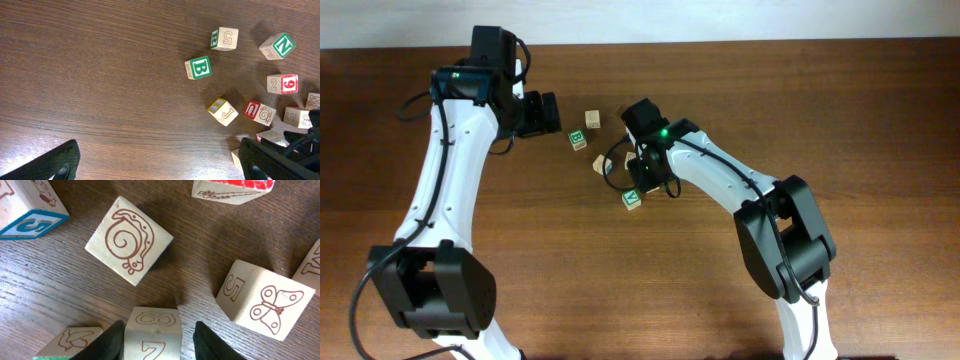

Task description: Rotate 3 blocks

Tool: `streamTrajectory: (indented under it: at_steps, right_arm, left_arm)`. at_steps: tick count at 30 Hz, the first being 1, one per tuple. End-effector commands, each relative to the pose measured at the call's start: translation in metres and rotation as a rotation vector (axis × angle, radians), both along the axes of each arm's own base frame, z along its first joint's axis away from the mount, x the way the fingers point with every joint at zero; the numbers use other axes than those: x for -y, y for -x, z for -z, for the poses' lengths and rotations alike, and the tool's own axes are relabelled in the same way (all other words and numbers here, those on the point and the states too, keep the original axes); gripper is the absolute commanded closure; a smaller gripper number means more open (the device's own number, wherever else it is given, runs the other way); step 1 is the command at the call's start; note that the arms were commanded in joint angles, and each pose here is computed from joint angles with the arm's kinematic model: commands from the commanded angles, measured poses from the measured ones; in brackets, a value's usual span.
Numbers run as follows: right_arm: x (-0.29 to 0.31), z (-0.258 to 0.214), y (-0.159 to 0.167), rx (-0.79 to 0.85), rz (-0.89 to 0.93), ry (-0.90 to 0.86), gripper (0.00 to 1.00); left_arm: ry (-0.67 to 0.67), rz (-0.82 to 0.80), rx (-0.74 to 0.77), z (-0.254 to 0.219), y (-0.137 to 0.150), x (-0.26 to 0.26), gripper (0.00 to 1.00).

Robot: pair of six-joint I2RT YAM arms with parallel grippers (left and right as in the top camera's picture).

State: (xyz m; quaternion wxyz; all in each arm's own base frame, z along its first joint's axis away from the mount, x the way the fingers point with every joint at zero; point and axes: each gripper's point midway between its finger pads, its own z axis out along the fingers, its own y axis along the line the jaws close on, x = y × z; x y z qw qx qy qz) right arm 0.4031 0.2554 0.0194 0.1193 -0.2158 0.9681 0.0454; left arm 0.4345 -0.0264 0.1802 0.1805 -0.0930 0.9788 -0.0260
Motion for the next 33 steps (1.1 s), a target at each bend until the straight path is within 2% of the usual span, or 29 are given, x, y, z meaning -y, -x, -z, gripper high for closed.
streamTrajectory:
  at_steps: [1, 2, 4, 8, 13, 16, 23, 26, 30, 33]
  right_arm:
    - [-0.006, -0.001, 0.003, -0.021, -0.017, -0.009, 0.55]
    - [-0.003, 0.0, 0.006, -0.037, 0.006, -0.005, 0.55]
    - [-0.001, 0.001, 0.01, -0.058, 0.047, -0.003, 0.66]
    - [0.0, -0.017, 0.012, -0.069, 0.081, -0.011, 0.78]
    - [0.0, -0.087, 0.014, -0.068, 0.106, -0.022, 0.8]
    - [0.013, -0.113, 0.036, -0.158, 0.181, 0.014, 0.83]
    - [0.042, -0.081, 0.094, -0.404, 0.304, 0.15, 0.83]
    - [0.046, -0.057, 0.113, -0.483, 0.322, 0.171, 0.87]
    - [0.051, -0.037, 0.122, -0.515, 0.347, 0.186, 0.94]
    - [0.054, -0.044, 0.127, -0.505, 0.317, 0.182, 0.96]
  left_arm:
    - [-0.007, -0.01, 0.01, -0.002, -0.004, -0.002, 0.0]
    - [-0.007, -0.01, 0.01, -0.002, -0.004, -0.002, 0.0]
    - [-0.007, -0.01, 0.014, -0.002, -0.005, -0.002, 0.0]
    - [-0.006, -0.01, 0.018, -0.003, -0.006, -0.001, 0.0]
    - [-0.006, -0.01, 0.017, -0.003, -0.006, -0.001, 0.0]
    - [-0.006, -0.01, 0.017, -0.003, -0.006, -0.001, 0.0]
    - [-0.006, -0.01, 0.018, -0.003, -0.006, -0.001, 0.01]
    - [-0.006, -0.01, 0.018, -0.003, -0.006, -0.001, 0.01]
    - [-0.006, -0.01, 0.019, -0.003, -0.006, -0.001, 0.01]
    - [-0.006, -0.01, 0.021, -0.003, -0.007, -0.001, 0.01]
